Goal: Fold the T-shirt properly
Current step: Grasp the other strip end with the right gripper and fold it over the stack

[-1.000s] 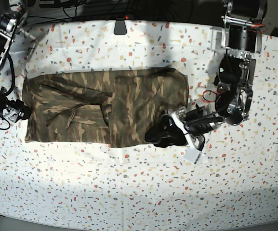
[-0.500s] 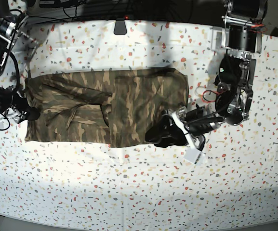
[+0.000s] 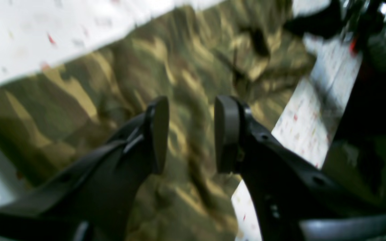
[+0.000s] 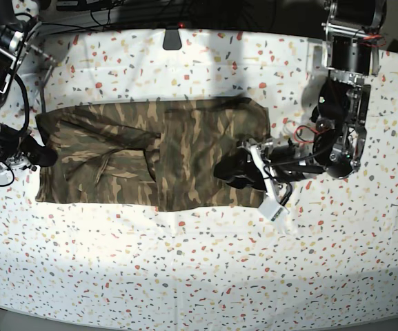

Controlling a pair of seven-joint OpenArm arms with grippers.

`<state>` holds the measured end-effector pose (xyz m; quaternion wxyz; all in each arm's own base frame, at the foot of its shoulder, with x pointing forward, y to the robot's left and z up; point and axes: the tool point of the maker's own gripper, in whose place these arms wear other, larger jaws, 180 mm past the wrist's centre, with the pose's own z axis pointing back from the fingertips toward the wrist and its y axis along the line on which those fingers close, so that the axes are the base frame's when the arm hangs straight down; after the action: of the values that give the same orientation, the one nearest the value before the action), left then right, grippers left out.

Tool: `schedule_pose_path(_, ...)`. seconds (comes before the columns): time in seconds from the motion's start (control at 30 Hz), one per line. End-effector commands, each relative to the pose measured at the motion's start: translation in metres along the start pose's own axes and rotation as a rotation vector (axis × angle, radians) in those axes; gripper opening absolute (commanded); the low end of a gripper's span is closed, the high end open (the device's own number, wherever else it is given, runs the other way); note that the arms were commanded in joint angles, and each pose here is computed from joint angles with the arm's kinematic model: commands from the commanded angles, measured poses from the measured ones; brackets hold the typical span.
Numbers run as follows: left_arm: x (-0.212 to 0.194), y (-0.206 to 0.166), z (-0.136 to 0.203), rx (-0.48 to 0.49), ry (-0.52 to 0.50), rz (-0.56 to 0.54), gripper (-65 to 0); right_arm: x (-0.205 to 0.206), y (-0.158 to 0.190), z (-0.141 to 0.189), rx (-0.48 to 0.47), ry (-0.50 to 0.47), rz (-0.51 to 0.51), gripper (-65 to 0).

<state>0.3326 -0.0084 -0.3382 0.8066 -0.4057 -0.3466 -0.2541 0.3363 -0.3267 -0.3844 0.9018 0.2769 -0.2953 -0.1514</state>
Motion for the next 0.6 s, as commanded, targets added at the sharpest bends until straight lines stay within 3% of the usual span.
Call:
schedule_pose_path(0.0, 0.015, 0.001, 0.005, 0.000, -0.029, -0.038, -43.3, 0.022, 0.011, 0.011, 0.044, -0.051, 0.016, -65.0)
schedule_pose_path(0.17, 0.003, 0.017, 0.017, 0.055, 0.022, -0.057, -43.3, 0.020, 0.052, 0.014, 0.252, -0.023, -0.014, -65.0)
schedule_pose_path(0.57, -0.035, 0.037, 0.034, 0.142, 0.080, -0.012, -43.3, -0.003, 0.117, -0.030, 0.386, 0.012, 0.043, -65.0)
